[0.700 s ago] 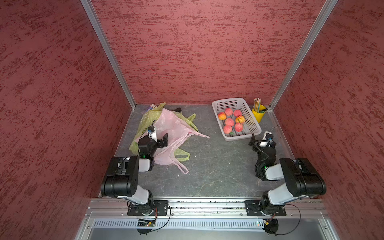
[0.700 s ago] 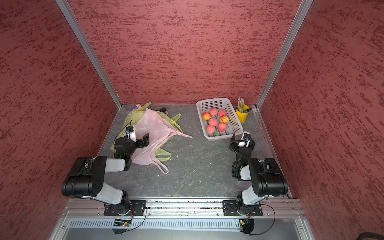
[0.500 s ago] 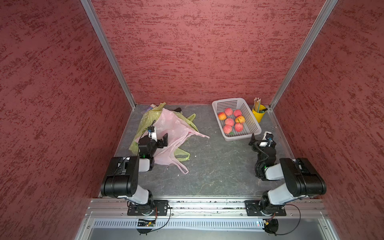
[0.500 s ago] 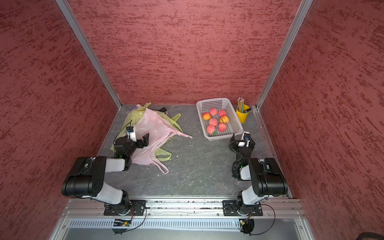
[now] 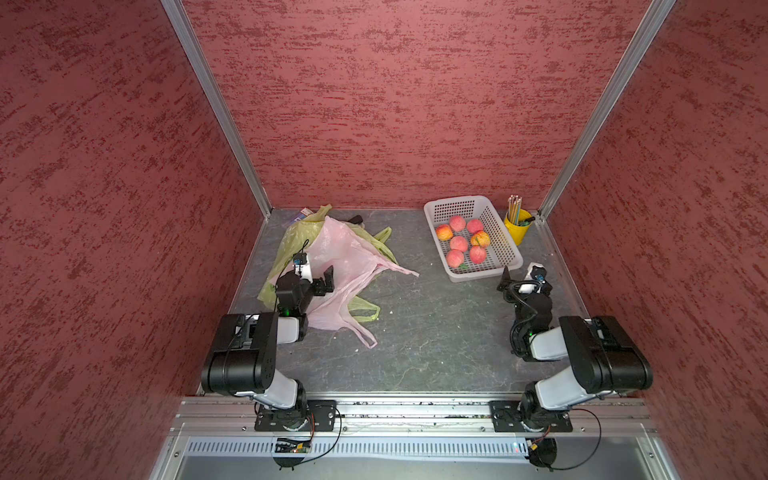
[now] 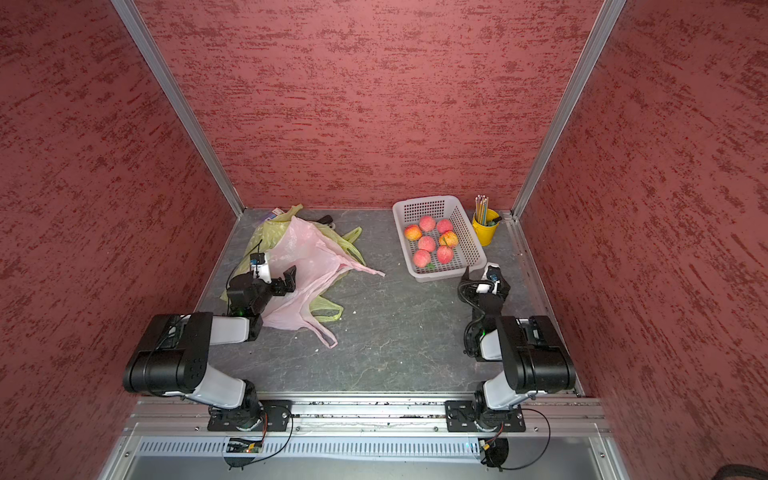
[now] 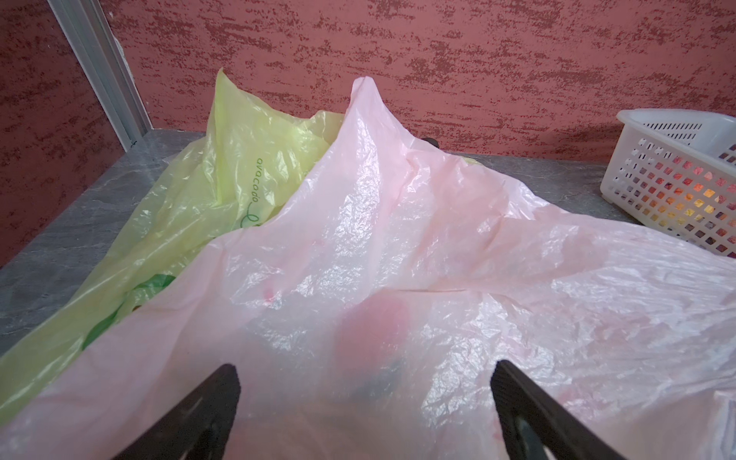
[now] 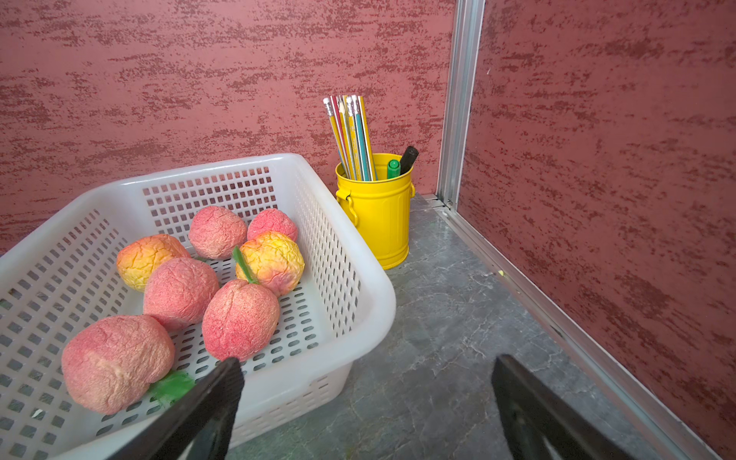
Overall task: Place the peach into a plastic bag & tie a knot
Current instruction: Move the basket to the center of the board.
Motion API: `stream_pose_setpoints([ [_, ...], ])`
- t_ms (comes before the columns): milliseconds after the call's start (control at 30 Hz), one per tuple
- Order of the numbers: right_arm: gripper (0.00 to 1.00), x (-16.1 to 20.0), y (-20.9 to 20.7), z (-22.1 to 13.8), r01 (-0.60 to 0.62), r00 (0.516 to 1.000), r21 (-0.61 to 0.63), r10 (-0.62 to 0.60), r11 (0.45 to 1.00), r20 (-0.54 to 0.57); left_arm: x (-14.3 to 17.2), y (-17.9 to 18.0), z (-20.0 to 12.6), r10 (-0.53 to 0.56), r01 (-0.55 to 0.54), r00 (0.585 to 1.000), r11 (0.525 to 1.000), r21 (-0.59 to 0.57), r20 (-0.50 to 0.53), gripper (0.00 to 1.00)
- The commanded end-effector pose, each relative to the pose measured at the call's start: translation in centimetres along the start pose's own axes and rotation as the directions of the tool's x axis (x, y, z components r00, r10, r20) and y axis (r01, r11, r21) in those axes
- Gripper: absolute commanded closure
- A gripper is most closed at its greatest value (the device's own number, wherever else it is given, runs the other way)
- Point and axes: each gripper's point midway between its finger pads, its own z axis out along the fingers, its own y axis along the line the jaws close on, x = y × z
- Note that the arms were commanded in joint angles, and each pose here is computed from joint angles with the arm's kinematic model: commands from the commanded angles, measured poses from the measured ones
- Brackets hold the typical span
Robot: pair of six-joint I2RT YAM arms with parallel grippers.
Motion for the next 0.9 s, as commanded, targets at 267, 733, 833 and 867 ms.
stream_pose_setpoints([
  [267, 0.01, -4.1, 0.6, -0.2, -0.009, 0.997, -0.022, 0.011, 1.000, 0.080, -2.7, 1.3, -1.6, -0.024, 0.029, 0.998, 0.996, -0.089, 0.064, 0.00],
  [733, 0.28, -8.1, 7.8, -1.1, -0.477, 0.839, -0.204, 0.374, 0.855, -0.396, -8.8, -4.8, -12.1, -0.527, 0.530, 0.847, 0.847, 0.043, -0.071, 0.00],
  [833, 0.35, -6.2, 10.4, 0.2, -0.478, 0.772, -0.208, 0.295, 0.853, -0.563, -7.3, -9.4, -13.5, -0.562, 0.618, 0.778, 0.765, 0.181, -0.283, 0.01],
  [867, 0.35, -6.1, 10.9, 0.7, -0.465, 0.765, -0.208, 0.272, 0.860, -0.584, -6.7, -10.4, -14.0, -0.564, 0.643, 0.754, 0.740, 0.197, -0.338, 0.04],
])
